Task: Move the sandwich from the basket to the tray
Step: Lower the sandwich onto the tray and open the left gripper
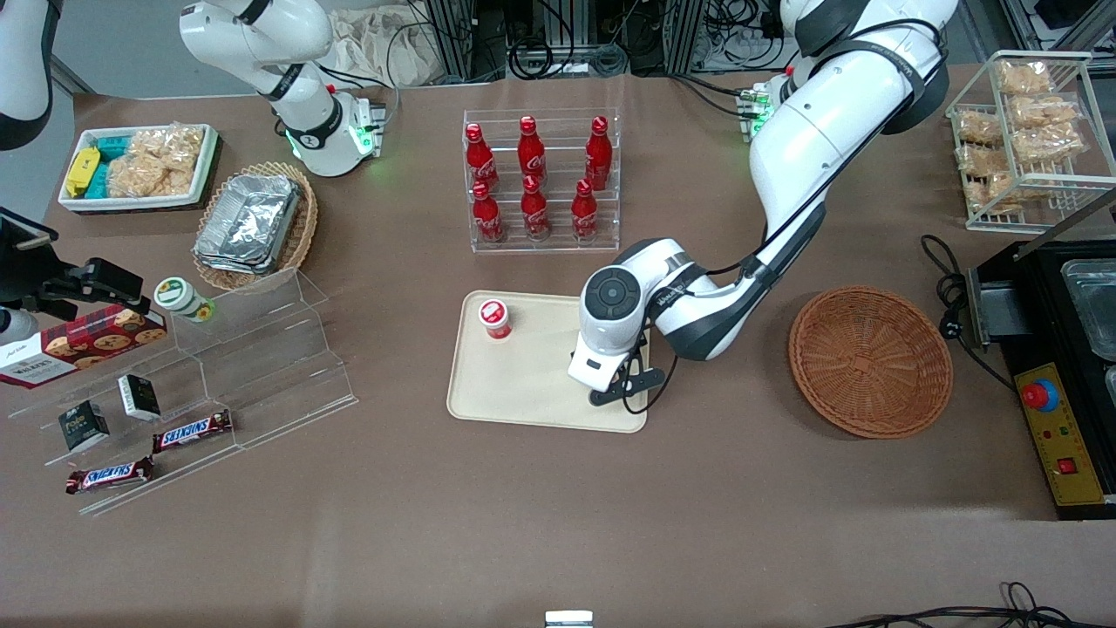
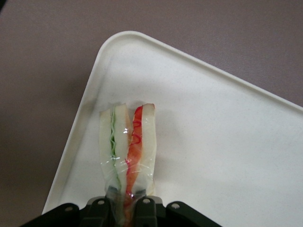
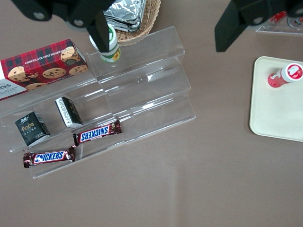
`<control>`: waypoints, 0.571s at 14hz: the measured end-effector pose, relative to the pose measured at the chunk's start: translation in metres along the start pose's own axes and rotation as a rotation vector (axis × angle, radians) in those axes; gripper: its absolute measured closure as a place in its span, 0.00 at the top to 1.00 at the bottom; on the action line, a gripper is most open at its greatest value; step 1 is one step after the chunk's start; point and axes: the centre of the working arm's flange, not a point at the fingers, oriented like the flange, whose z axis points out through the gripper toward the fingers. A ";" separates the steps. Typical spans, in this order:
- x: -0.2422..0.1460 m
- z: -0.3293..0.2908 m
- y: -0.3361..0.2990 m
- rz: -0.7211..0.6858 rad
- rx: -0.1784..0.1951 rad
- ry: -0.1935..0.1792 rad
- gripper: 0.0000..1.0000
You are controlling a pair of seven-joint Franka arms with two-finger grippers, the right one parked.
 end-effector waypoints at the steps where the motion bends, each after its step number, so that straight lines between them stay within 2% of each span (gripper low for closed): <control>1: 0.002 -0.002 0.000 -0.003 -0.003 0.003 0.26; 3: 0.007 -0.006 0.001 -0.010 -0.011 0.010 0.44; 5: 0.015 -0.025 0.002 -0.030 -0.033 0.033 0.64; 8: 0.040 -0.097 -0.012 -0.115 -0.057 0.114 0.93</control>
